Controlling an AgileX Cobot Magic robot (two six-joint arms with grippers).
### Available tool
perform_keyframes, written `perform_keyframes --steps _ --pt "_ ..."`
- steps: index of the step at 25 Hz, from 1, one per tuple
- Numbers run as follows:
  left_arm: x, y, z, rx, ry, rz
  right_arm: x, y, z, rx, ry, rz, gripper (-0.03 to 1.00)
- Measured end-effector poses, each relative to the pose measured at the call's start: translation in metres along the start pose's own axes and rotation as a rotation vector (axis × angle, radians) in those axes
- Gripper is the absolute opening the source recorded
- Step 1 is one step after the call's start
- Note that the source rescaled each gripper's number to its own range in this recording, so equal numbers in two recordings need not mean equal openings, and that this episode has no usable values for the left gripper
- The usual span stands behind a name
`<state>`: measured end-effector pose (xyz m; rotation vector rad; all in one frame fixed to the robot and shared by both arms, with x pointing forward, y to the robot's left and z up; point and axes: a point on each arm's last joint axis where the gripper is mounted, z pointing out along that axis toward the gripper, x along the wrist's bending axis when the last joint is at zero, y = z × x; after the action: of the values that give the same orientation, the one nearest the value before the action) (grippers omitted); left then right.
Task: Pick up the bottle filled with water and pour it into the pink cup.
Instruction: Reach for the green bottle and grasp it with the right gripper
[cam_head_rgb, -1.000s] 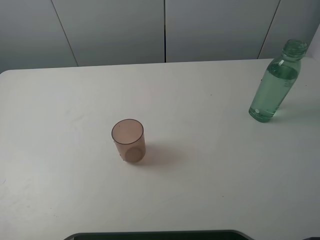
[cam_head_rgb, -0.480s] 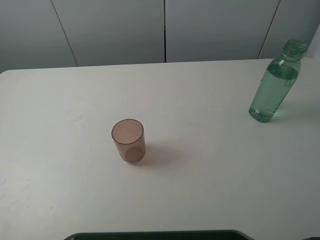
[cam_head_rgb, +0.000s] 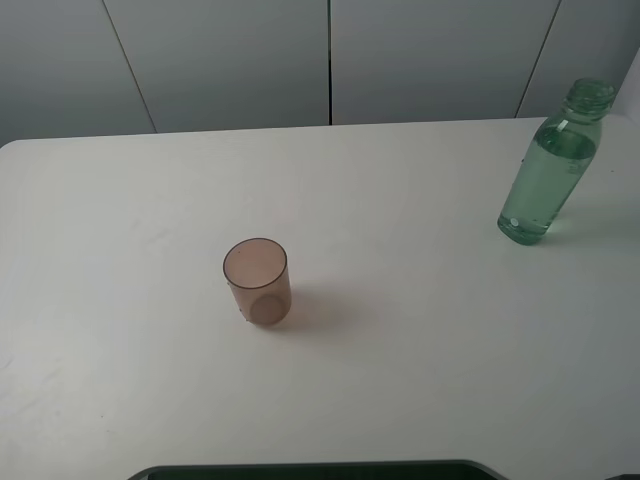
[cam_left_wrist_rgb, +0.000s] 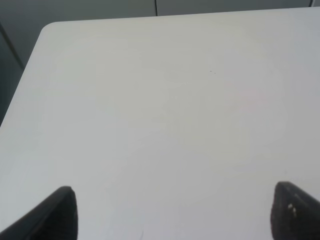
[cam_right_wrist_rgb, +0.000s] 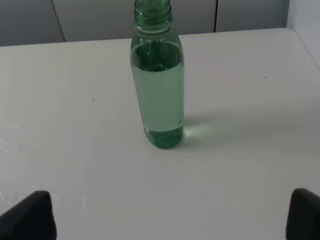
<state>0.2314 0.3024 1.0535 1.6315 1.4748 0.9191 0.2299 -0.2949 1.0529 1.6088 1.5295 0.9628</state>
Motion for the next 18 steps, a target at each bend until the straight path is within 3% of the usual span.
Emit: perform_keyframes --steps 4,10,15,18 --pt "0.000 0.000 0.000 0.000 0.000 0.000 0.000 0.003 -0.001 -0.031 0.001 0.004 1.00" --pt "0.000 0.000 0.000 0.000 0.000 0.000 0.002 0.032 -0.006 -0.240 0.017 0.017 1.00" --pt "0.000 0.000 0.000 0.000 0.000 0.000 0.003 0.072 0.016 -0.387 0.040 0.052 1.00" --pt "0.000 0.000 0.000 0.000 0.000 0.000 0.002 0.092 0.040 -0.401 0.039 0.073 1.00"
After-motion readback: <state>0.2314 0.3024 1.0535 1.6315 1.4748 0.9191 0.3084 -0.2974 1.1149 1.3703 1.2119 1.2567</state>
